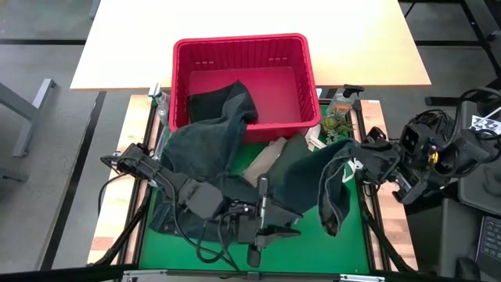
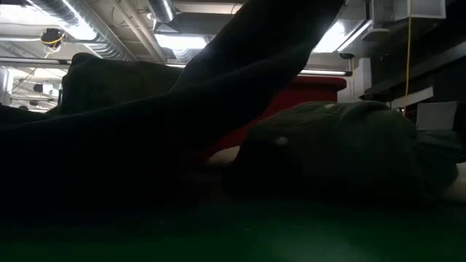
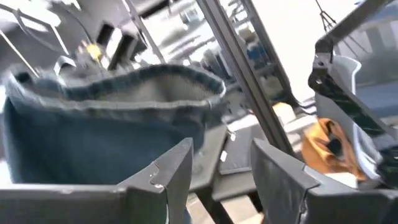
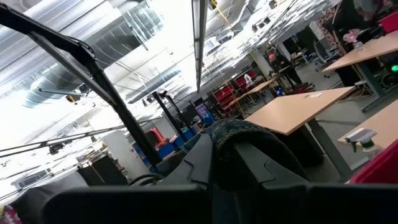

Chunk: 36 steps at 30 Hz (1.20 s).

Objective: Fold laundry
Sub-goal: Fold the dark blue pants

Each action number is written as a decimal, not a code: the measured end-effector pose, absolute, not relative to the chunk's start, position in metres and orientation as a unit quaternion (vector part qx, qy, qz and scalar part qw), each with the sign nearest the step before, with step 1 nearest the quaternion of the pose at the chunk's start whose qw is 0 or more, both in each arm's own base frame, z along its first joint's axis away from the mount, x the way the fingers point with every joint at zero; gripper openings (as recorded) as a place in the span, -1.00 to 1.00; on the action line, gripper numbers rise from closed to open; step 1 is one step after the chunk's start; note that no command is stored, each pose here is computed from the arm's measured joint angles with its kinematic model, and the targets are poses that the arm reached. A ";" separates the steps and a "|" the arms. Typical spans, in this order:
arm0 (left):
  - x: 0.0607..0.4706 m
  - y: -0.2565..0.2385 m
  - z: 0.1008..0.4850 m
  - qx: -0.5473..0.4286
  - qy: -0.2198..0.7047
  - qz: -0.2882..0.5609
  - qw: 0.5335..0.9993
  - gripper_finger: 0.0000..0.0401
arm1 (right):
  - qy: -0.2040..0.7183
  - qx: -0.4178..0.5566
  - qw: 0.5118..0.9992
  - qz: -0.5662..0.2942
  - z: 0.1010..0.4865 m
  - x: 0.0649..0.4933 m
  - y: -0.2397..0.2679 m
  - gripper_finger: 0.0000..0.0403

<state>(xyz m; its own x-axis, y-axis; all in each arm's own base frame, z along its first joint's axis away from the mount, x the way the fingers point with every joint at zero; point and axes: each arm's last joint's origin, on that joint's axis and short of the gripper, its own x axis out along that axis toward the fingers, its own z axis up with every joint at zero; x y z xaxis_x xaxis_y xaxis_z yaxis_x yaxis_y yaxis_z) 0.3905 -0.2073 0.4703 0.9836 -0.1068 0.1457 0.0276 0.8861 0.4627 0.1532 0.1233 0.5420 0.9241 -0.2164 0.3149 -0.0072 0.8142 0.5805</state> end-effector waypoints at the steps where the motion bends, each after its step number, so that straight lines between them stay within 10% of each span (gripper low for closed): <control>1: 0.390 -0.207 0.472 0.241 -0.092 -0.032 0.966 -0.22 | -0.187 0.299 0.934 -0.057 0.542 0.153 0.123 -0.84; 36: 0.423 -0.189 0.455 0.345 -0.104 0.034 0.932 -0.34 | -0.141 0.282 0.926 -0.208 0.530 0.159 0.123 -0.84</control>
